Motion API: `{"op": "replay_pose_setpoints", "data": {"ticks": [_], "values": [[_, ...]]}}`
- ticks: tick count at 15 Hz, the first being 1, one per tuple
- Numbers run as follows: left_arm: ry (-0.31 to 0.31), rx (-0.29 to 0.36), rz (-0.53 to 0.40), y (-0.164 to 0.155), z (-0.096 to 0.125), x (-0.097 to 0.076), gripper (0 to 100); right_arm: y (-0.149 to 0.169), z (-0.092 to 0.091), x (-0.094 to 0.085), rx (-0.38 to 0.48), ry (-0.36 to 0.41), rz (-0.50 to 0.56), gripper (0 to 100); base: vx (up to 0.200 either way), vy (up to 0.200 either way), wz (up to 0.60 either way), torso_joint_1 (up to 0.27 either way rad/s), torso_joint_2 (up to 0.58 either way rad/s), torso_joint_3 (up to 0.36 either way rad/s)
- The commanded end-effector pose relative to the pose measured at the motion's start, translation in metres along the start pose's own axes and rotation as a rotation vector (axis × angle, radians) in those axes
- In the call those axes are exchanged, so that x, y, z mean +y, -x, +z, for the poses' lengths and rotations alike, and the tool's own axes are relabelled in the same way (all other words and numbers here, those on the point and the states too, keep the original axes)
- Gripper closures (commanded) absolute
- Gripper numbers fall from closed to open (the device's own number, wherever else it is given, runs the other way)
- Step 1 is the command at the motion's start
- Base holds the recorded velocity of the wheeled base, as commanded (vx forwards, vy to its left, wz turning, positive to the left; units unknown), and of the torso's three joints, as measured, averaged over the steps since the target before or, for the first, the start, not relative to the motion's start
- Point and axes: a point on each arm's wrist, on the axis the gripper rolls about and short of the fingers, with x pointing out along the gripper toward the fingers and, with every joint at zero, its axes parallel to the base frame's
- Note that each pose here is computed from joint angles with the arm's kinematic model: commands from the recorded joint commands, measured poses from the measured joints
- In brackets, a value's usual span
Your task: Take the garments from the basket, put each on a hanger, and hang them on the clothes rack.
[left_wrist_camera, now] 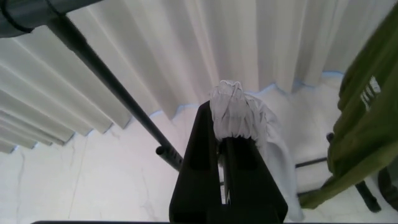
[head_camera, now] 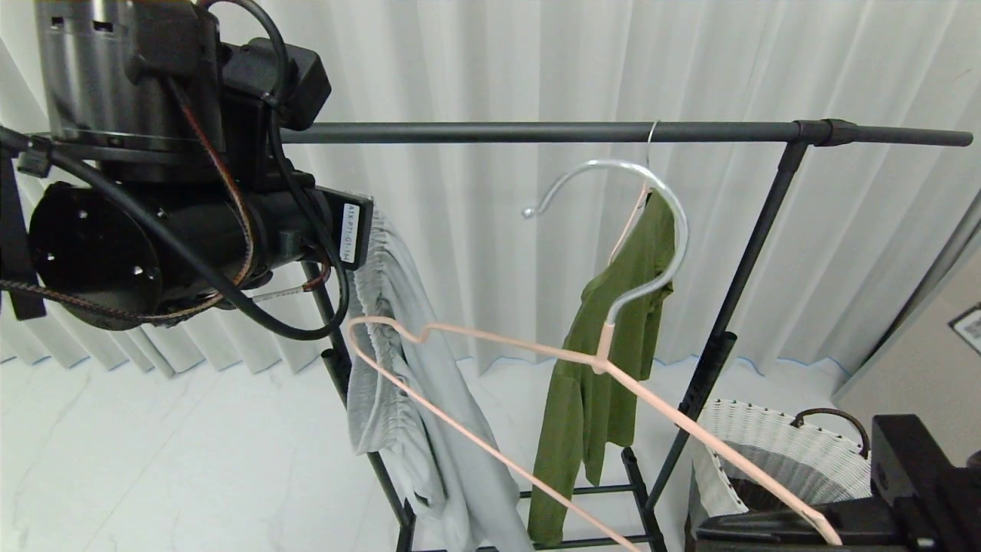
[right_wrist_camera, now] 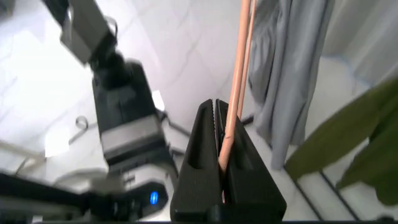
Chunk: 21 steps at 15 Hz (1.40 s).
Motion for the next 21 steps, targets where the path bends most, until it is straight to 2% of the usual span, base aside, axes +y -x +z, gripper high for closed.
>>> {"op": "replay_pose_setpoints", "data": {"ticks": [1, 4, 9, 12, 13, 15, 21], "values": [[0.017, -0.008, 0.000, -0.002, 0.003, -0.007, 100, -0.012, -0.004, -0.002, 0.014, -0.007, -0.014, 100, 0.000, 0.000, 0.00, 0.000, 0.00, 0.000], [0.022, -0.011, 0.011, 0.001, 0.004, -0.011, 100, -0.023, -0.007, -0.007, 0.021, -0.021, -0.131, 100, 0.000, 0.000, 0.00, 0.000, 0.00, 0.000], [0.024, -0.023, 0.007, 0.005, 0.007, -0.012, 100, -0.035, -0.004, -0.011, -0.032, -0.058, -0.235, 100, 0.000, 0.000, 0.00, 0.000, 0.00, 0.000], [0.003, 0.004, 0.063, 0.004, 0.002, -0.013, 100, -0.046, -0.001, -0.013, -0.076, -0.058, -0.277, 100, 0.000, 0.000, 0.00, 0.000, 0.00, 0.000], [-0.005, 0.020, 0.115, 0.001, 0.000, -0.014, 100, -0.050, -0.002, -0.014, -0.074, -0.058, -0.312, 100, 0.000, 0.000, 0.00, 0.000, 0.00, 0.000], [-0.011, 0.034, 0.158, -0.002, -0.001, -0.016, 100, -0.056, -0.005, -0.016, -0.059, -0.058, -0.357, 100, 0.000, 0.000, 0.00, 0.000, 0.00, 0.000], [-0.019, 0.052, 0.172, -0.006, -0.004, -0.015, 100, -0.069, -0.005, -0.020, -0.080, -0.078, -0.437, 100, 0.000, 0.000, 0.00, 0.000, 0.00, 0.000]]}}
